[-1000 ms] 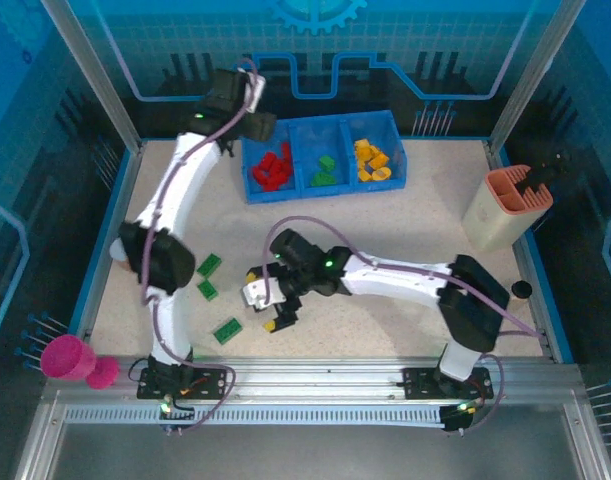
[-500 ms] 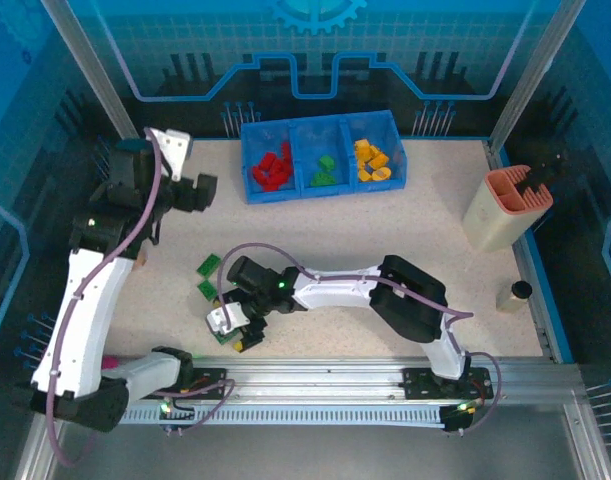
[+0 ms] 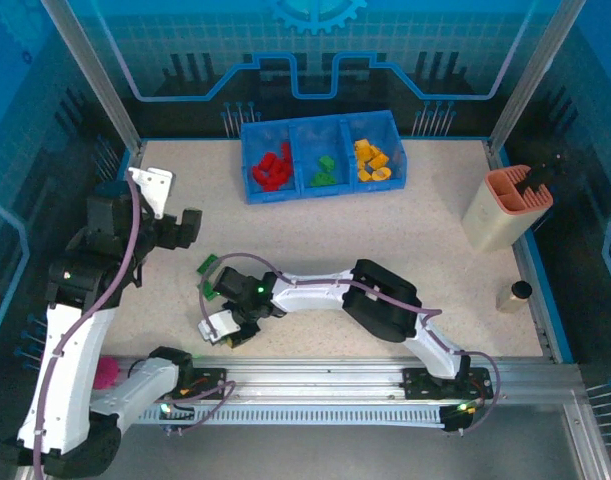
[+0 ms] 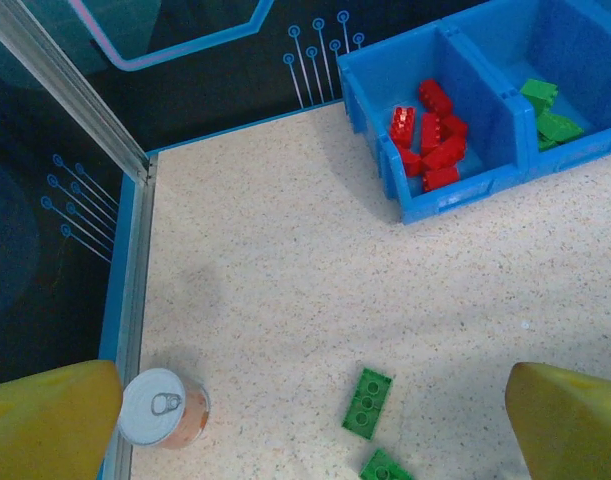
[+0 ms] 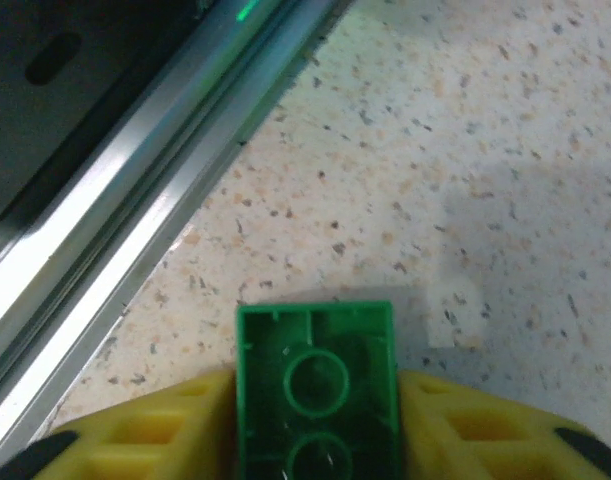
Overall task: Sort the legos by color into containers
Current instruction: Pick up the lego from the bottom-left of the table, then place the lego in the container.
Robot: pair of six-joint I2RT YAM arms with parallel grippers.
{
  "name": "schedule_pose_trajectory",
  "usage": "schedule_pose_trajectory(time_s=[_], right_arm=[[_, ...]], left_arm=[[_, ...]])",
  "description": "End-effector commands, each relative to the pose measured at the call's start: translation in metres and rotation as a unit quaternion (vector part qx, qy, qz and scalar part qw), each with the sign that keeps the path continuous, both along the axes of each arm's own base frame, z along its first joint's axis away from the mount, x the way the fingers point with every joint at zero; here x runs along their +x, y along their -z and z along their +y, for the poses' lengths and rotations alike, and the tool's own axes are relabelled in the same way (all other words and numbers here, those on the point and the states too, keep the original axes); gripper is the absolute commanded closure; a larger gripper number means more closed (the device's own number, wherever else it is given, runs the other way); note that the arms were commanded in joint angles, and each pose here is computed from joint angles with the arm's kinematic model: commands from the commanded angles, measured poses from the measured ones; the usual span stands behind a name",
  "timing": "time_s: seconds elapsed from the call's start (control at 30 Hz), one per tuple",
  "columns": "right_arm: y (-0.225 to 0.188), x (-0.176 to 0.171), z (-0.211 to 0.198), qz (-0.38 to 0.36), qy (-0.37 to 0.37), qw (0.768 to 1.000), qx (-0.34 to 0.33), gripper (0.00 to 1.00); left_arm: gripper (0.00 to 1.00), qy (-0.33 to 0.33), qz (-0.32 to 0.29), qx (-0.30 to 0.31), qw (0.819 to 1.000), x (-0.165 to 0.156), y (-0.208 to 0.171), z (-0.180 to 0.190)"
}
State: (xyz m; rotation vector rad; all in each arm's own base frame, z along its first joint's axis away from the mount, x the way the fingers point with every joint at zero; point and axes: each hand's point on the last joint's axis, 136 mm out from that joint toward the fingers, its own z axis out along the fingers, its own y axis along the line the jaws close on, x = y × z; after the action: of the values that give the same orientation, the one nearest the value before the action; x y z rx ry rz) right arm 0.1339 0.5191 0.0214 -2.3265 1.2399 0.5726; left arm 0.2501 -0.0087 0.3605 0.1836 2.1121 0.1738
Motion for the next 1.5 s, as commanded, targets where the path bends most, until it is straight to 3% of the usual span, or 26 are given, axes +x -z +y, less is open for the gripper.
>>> schedule_pose_trajectory(time_s=[0.0,0.3,0.57,0.77,0.9,1.17,1.47], right_arm=[[0.033,-0.007,-0.015,-0.011,-0.013,0.998,-0.062,0.6],[0.033,0.012,-0.048,-0.03,0.018,0.995,-0.091,0.77],[-0.031,0.067,-0.105,-0.043,0.146,0.987,-0.048,0.83],[-0.071,0.125,-0.15,-0.069,0.241,0.968,-0.014,0.81],[-0.107,0.19,-0.176,-0.095,0.342,0.934,0.049,0.81],[-0.148,0.337,-0.233,-0.166,0.525,0.829,0.1,0.81],[-0.115,0.436,-0.25,-0.192,0.58,0.788,0.074,0.79]], left_arm=[[0.01,-0.007,0.001,0.015,1.0,-0.004,0.004,0.006],[0.01,-0.005,0.028,0.021,0.999,0.011,0.024,0.003],[0.01,-0.004,0.017,0.053,0.998,0.044,0.039,0.004],[0.01,-0.008,0.052,0.043,0.998,0.061,0.07,0.002],[0.01,-0.003,0.061,0.041,0.997,0.068,0.083,-0.001],[0.01,0.001,0.052,0.053,0.997,0.074,0.078,0.001],[0.01,-0.001,0.052,0.05,0.997,0.075,0.067,0.001]])
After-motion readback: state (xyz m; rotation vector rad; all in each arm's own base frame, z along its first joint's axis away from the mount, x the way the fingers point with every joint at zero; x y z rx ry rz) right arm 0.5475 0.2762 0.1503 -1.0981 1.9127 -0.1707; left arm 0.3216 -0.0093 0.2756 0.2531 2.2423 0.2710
